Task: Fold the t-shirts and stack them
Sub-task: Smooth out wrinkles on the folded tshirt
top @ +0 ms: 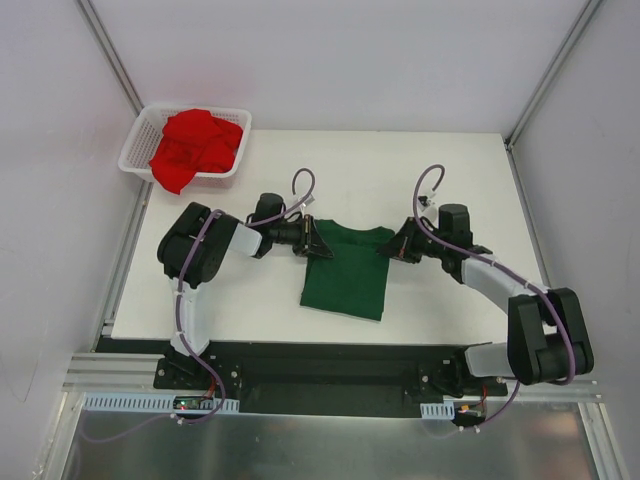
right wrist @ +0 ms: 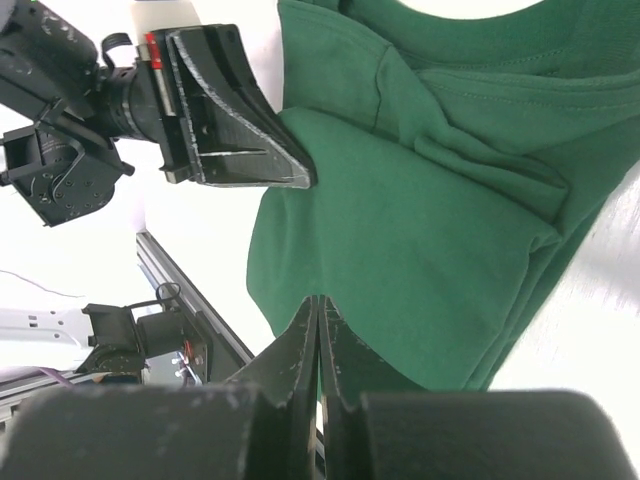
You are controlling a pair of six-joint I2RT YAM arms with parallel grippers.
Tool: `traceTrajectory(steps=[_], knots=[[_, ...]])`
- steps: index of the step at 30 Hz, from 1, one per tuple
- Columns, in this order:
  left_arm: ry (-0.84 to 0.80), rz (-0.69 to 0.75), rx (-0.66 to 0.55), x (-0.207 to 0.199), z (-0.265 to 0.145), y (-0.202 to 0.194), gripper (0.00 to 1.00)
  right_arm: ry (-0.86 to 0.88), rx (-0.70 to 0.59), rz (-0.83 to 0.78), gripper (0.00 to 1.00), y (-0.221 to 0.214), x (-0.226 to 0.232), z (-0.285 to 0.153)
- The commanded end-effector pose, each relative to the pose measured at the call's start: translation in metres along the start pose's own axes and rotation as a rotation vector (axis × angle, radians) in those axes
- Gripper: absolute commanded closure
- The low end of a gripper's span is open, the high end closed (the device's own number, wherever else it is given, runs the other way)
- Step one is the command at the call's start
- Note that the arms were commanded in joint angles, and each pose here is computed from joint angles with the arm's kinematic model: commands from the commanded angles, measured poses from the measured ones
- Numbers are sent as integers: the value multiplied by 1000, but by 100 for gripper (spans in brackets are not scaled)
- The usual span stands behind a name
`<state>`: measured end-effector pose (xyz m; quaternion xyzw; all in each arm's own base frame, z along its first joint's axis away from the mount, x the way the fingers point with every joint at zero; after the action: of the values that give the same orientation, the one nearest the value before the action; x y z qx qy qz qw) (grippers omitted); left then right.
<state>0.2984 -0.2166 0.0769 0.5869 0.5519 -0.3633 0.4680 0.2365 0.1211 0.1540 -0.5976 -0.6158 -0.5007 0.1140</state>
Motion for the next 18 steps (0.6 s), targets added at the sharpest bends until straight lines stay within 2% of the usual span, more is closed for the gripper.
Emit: traceTrajectory(steps=[1, 4, 5, 7, 8, 9, 13, 18], knots=[[16, 77, -20, -9, -4, 7, 93, 20, -59, -86, 99, 16, 17, -11], [-12, 118, -35, -29, -11, 7, 78, 9, -58, -103, 99, 15, 20, -16], [-35, 162, -54, -48, -18, 7, 57, 8, -62, -114, 99, 17, 22, -18], [-44, 201, -78, -69, -28, 6, 33, -1, -54, -129, 99, 15, 24, -22], [-63, 265, -105, -93, -37, 7, 15, -1, -50, -131, 99, 15, 24, -23], [-62, 287, -125, -104, -41, 8, 2, -1, -44, -133, 99, 13, 24, -24], [-60, 367, -166, -145, -65, -1, 1, 11, 16, -115, 99, 2, 20, -21], [-25, 381, -187, -150, -77, -17, 1, 14, 95, -123, 98, -16, 20, -11]])
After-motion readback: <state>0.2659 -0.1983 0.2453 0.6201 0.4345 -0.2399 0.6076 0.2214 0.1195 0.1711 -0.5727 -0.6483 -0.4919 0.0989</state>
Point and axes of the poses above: each gripper's point midway between its finger pads, its own z axis out along the fingers, its own x axis along the line the jaws close on, y = z × x, the point moved 10 cm from there along -z, back along the fingers, and after that the axes turned 7 degrees about -z, right-handed, at the moved point
